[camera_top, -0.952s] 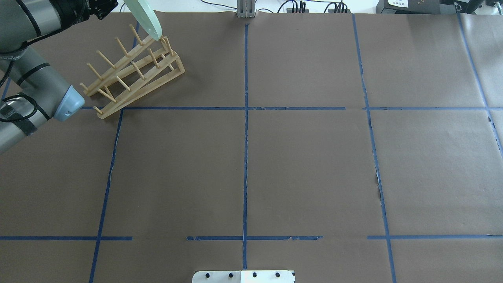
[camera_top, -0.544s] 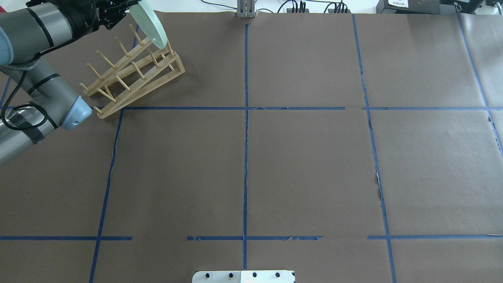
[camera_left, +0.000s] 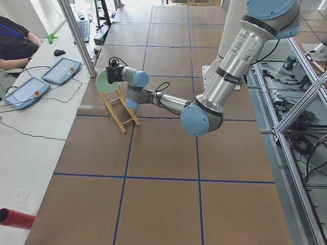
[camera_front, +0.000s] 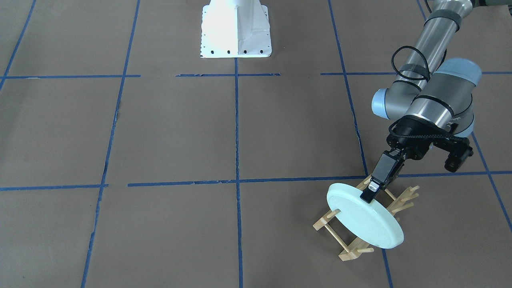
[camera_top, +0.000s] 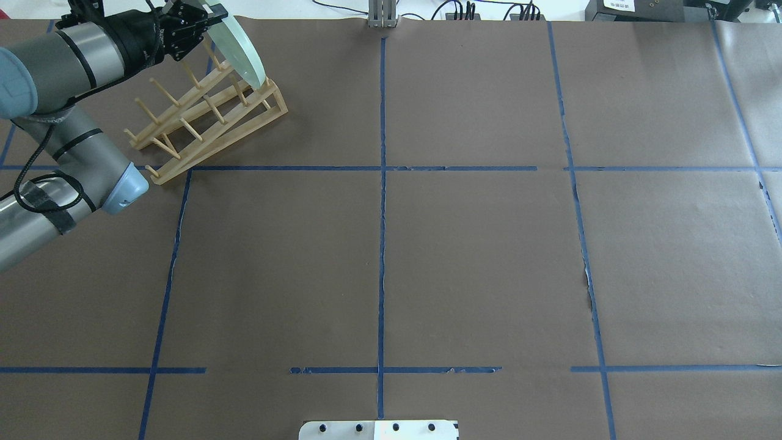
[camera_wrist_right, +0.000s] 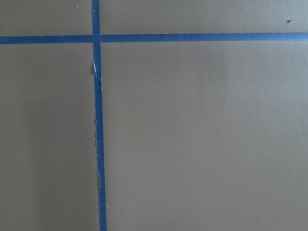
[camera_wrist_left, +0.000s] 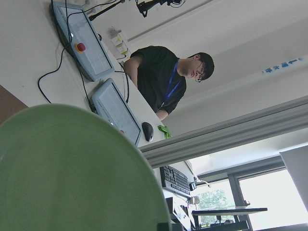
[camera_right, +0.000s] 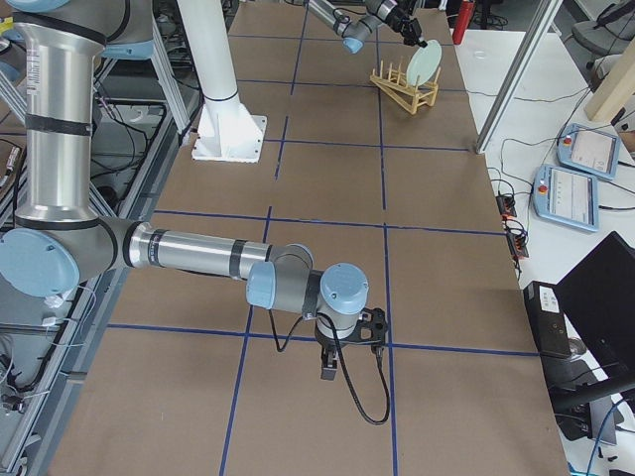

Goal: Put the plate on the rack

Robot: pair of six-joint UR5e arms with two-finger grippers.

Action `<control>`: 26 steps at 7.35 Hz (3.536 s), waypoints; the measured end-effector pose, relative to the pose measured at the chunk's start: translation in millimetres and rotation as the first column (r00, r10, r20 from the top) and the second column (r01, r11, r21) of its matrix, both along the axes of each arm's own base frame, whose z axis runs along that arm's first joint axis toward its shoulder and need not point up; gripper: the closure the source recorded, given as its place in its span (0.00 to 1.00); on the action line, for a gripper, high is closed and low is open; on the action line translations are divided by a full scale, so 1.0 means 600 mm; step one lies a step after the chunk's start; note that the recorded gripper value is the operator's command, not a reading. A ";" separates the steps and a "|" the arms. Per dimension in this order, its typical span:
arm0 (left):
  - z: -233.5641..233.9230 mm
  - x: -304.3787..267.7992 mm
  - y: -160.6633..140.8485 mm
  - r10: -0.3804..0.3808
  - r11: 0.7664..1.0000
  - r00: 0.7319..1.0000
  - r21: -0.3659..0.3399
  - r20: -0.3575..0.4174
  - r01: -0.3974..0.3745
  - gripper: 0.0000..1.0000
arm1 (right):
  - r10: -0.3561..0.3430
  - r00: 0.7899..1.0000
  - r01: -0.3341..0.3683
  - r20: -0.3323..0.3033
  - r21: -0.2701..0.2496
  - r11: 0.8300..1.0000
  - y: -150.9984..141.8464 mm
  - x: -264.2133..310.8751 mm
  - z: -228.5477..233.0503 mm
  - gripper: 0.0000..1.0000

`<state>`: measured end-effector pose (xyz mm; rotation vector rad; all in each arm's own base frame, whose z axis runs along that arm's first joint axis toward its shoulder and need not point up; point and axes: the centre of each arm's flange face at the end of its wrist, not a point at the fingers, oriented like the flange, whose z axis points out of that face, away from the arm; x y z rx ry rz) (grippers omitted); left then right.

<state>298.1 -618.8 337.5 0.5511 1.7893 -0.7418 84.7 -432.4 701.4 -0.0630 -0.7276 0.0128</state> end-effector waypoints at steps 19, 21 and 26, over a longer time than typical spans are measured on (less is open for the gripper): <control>0.091 -0.257 0.095 0.057 0.986 0.683 0.068 0.729 -0.155 0.00 | 0.000 1.000 0.000 0.000 0.000 1.000 0.000 0.000 0.000 0.00; 0.163 -0.299 0.126 0.077 0.976 0.521 0.042 0.850 -0.213 0.00 | 0.000 1.000 0.000 0.000 0.000 1.000 0.000 0.000 0.000 0.00; 0.289 -0.411 0.104 0.230 0.875 0.074 -0.173 0.970 -0.453 0.00 | 0.000 1.000 0.000 0.000 0.000 1.000 0.000 0.000 0.000 0.00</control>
